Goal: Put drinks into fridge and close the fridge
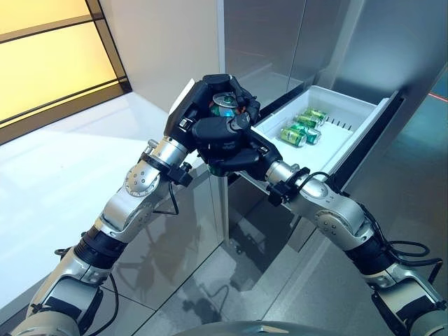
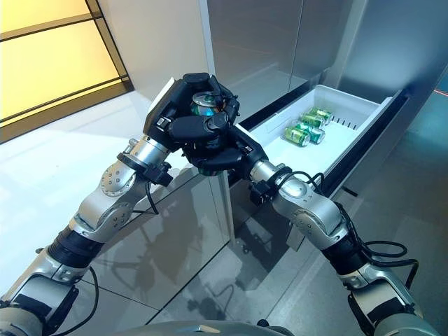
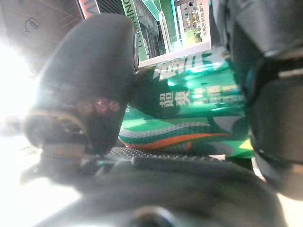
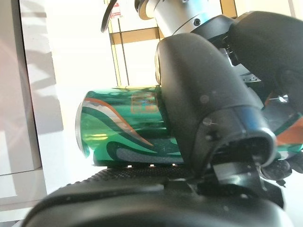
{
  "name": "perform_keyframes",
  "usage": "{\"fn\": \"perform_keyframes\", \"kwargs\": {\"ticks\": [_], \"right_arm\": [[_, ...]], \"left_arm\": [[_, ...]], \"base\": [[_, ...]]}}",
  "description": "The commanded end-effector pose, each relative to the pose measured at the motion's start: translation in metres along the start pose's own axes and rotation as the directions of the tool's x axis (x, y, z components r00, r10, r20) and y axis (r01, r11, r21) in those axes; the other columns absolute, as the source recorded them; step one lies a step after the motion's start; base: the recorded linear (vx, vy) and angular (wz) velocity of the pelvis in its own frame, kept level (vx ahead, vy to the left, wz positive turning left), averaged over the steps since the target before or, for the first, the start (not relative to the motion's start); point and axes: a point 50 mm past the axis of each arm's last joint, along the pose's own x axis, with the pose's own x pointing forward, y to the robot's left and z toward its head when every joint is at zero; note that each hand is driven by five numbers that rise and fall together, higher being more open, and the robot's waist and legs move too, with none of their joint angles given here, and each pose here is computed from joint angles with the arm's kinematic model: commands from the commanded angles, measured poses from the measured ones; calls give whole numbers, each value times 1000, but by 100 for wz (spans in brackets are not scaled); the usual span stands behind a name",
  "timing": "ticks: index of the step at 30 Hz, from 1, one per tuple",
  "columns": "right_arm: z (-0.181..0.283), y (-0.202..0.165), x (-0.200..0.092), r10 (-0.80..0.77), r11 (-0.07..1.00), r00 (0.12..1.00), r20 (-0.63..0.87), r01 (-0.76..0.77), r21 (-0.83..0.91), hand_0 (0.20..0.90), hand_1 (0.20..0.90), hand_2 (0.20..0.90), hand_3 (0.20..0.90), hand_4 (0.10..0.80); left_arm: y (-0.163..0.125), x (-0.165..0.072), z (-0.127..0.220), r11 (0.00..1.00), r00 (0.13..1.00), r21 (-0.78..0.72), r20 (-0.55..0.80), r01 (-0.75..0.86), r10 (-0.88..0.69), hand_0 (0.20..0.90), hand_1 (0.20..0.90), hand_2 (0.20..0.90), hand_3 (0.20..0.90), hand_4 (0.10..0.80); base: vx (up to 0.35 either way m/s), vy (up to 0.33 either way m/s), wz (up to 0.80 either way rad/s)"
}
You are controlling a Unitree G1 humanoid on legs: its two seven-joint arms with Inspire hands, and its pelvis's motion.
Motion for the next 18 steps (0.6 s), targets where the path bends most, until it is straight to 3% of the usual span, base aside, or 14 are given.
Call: {"fn": "perform_keyframes", "kwargs": {"ticks": [1, 3, 11, 18], "right_arm": [[38, 37, 25, 137, 981, 967, 214, -163, 109, 300, 300, 300, 200, 100], [40, 31, 25, 108, 988, 969, 223, -129, 82, 300, 300, 300, 200, 100], [62, 2, 21, -68, 996, 946, 316, 81, -26, 300, 300, 300, 200, 100], [85, -46, 6, -328, 926, 852, 409, 376, -40, 300, 300, 300, 200, 100]], "left_arm": [[-44, 29, 100, 975, 804, 53, 557, 214, -207, 300, 300, 300, 200, 100], [-43, 29, 100, 977, 809, 61, 552, 206, -205, 900, 900, 900, 900, 800], [-38, 28, 102, 982, 798, 107, 571, 158, -191, 900, 900, 900, 900, 800], [-23, 18, 120, 984, 722, 174, 685, -34, -96, 900, 900, 900, 900, 800]], "base": [[0, 0, 0], [0, 0, 0], [0, 0, 0], [0, 0, 0]]}}
